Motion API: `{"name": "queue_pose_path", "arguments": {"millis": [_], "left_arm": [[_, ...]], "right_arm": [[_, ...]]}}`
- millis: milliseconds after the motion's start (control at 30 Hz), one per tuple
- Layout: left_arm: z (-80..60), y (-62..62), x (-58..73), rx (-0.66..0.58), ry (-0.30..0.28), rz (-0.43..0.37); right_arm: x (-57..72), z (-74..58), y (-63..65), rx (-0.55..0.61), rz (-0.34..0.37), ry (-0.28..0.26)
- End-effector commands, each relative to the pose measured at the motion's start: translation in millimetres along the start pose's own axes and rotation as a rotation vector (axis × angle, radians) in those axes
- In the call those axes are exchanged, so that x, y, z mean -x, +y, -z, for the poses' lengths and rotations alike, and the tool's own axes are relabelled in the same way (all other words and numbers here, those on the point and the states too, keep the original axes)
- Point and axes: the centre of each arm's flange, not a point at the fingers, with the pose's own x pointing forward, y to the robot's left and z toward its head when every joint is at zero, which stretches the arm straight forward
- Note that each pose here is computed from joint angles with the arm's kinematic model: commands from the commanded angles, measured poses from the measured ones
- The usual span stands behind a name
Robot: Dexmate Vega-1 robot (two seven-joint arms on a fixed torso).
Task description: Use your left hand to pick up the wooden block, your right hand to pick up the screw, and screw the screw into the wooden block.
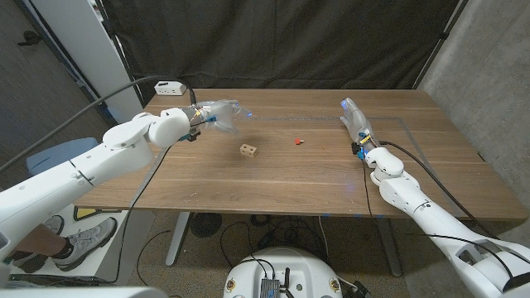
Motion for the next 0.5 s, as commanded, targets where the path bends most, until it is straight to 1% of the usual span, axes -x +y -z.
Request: {"name": "queue_pose_path", "arguments": {"millis": [33,100,300,500], "left_arm": [[-19.2,-7.1,3.4,-0.161,0.007,0.033],[-19.9,-7.2,3.2,-0.165,0.006,0.036],[-29.2,-9.8,2.0,-0.246,0.025,0.049],[-35.2,-13.0,0.1,-0.299,0.047,0.037]], "right_arm": [[4.4,0.6,2.8,-0.008,0.011,-0.013],[4.6,0.6,2.9,-0.008,0.012,-0.014],[5.7,1.0,3.0,-0.011,0.013,-0.013],[7.5,1.4,2.4,-0.014,0.019,-0.015]]}}
